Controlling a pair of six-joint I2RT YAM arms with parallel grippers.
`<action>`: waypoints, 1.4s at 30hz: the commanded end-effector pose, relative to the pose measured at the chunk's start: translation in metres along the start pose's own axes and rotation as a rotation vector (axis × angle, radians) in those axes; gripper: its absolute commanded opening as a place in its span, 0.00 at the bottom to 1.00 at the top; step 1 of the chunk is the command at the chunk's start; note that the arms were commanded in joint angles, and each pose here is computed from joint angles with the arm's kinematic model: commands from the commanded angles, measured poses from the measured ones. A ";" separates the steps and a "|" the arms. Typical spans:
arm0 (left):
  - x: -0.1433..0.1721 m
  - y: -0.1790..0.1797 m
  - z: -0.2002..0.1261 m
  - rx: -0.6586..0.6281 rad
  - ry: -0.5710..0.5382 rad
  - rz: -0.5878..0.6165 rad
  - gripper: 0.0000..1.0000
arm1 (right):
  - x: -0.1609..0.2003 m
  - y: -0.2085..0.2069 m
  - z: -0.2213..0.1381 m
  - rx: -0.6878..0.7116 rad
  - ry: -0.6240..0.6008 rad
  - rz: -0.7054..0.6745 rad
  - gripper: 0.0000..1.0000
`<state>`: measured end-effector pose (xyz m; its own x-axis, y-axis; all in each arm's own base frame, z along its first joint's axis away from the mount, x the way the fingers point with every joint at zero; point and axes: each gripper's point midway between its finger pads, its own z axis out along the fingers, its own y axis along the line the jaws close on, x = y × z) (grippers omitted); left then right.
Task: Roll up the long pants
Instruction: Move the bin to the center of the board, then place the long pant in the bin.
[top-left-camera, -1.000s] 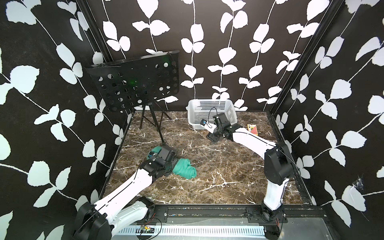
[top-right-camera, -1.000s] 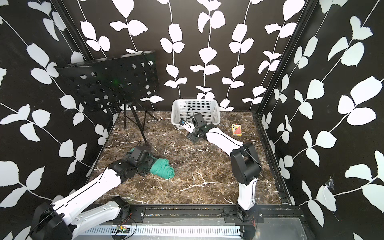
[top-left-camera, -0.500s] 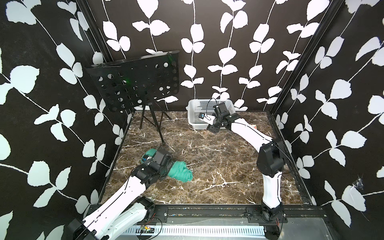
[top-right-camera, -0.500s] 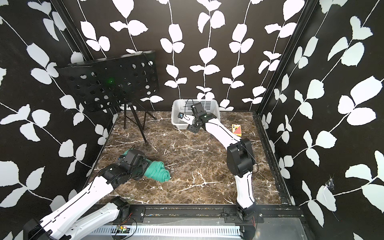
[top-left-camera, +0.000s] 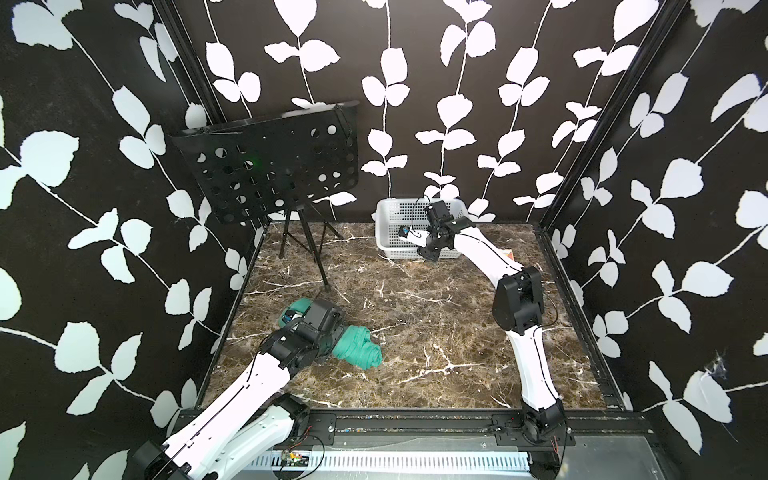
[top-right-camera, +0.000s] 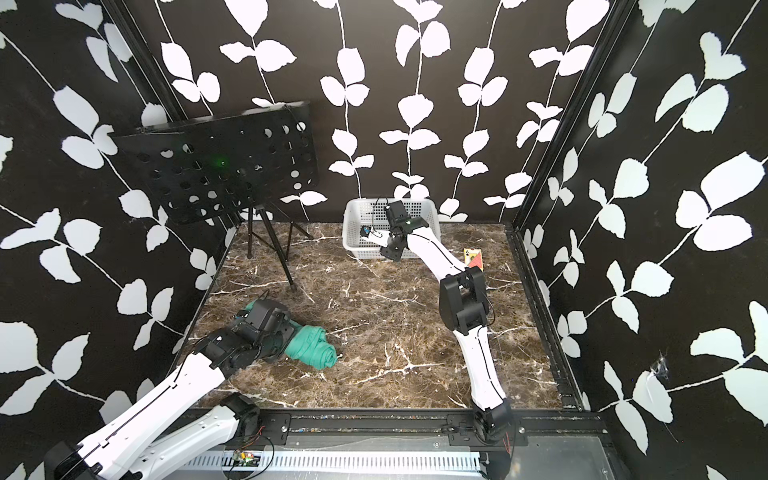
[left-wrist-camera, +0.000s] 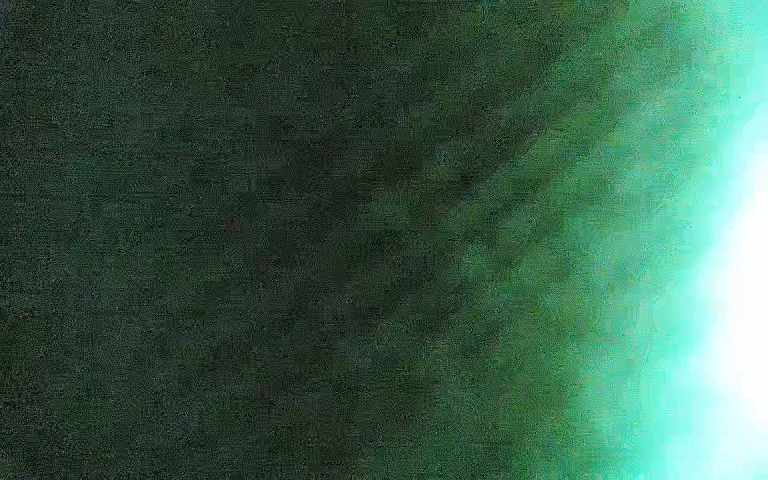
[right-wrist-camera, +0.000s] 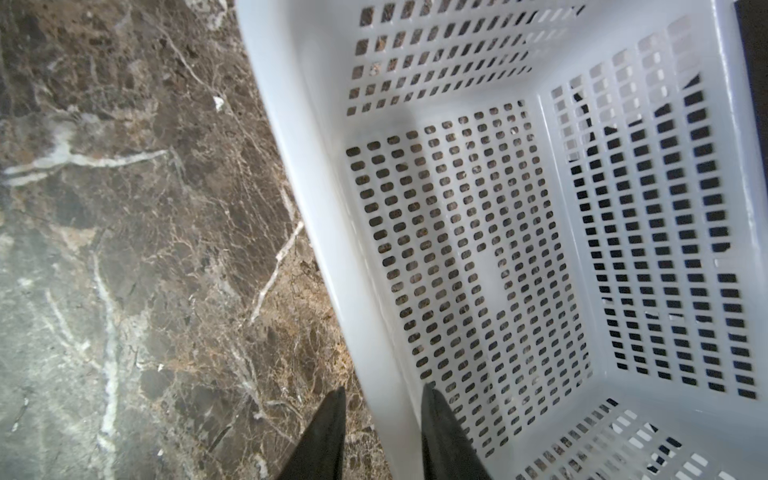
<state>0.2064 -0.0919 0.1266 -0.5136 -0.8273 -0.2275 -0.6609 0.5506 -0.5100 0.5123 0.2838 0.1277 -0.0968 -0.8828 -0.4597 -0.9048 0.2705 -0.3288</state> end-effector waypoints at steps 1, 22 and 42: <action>-0.013 -0.019 -0.017 0.073 -0.045 0.002 0.33 | -0.004 0.002 -0.004 -0.028 -0.004 -0.030 0.25; -0.023 -0.027 -0.030 0.093 -0.089 0.016 0.35 | 0.010 0.026 0.011 -0.102 0.062 -0.106 0.19; -0.055 -0.107 -0.093 0.289 -0.183 0.026 0.30 | -0.001 0.143 -0.047 -0.168 0.018 -0.033 0.04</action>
<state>0.2373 -0.0896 0.2295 -0.4503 -0.8224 -0.3478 -0.5433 0.5614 -0.6242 0.3753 0.3085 0.1358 -0.0058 -0.9083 -0.4183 -0.9563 0.1273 -0.2632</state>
